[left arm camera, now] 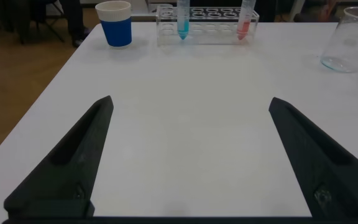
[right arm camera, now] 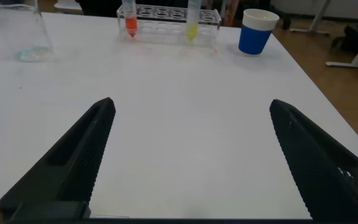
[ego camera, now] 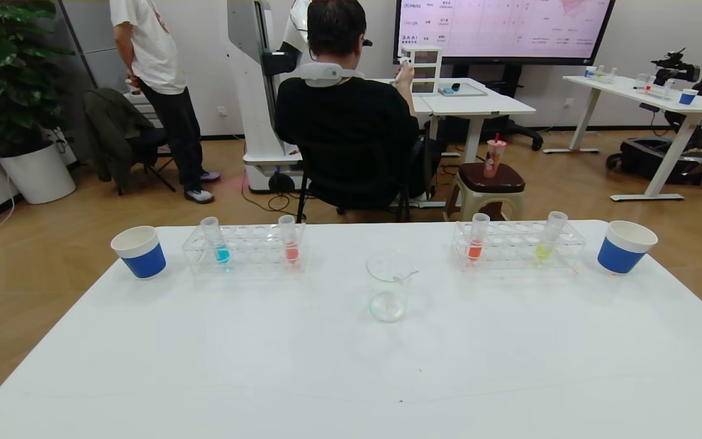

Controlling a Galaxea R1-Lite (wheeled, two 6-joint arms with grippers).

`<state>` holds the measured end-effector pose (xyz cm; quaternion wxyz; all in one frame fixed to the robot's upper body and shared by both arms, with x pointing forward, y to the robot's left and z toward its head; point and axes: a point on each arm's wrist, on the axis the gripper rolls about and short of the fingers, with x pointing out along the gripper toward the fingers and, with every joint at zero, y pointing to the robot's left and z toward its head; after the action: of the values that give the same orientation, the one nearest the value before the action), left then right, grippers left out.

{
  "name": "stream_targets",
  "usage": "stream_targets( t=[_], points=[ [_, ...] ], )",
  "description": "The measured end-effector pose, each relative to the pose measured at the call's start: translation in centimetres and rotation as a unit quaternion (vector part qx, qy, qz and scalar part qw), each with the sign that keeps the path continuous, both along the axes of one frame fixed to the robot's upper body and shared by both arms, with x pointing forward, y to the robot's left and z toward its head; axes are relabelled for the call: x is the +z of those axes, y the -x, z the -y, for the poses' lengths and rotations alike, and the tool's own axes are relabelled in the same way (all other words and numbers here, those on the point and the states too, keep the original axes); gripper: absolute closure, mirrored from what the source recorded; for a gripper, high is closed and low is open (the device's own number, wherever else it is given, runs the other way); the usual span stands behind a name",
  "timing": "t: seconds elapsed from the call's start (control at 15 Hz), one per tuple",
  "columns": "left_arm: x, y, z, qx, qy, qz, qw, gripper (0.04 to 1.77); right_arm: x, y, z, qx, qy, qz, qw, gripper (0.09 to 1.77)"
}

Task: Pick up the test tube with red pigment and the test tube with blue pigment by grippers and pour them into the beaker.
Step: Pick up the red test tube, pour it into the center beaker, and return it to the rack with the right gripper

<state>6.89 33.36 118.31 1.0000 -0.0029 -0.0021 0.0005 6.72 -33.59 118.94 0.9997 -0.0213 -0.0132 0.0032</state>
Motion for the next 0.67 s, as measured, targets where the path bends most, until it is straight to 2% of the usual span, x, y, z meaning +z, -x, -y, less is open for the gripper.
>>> stream_targets(
  t=[0.13,0.33,0.6,0.67],
  points=[
    [0.0,0.0,0.0,0.0,0.0,0.0,1.0,0.06,0.9,0.2,0.0,-0.001,0.001,0.011,1.0,0.12],
    [0.0,0.0,0.0,0.0,0.0,0.0,1.0,0.06,3.7,0.2,0.0,0.001,0.0,0.029,1.0,0.12],
    [0.0,0.0,0.0,0.0,0.0,0.0,1.0,0.06,8.1,-1.8,0.0,0.001,-0.002,0.074,0.997,0.12],
    [0.0,0.0,0.0,0.0,0.0,0.0,1.0,0.06,8.7,-2.5,0.0,0.0,-0.001,0.07,0.998,0.12]
  ],
)
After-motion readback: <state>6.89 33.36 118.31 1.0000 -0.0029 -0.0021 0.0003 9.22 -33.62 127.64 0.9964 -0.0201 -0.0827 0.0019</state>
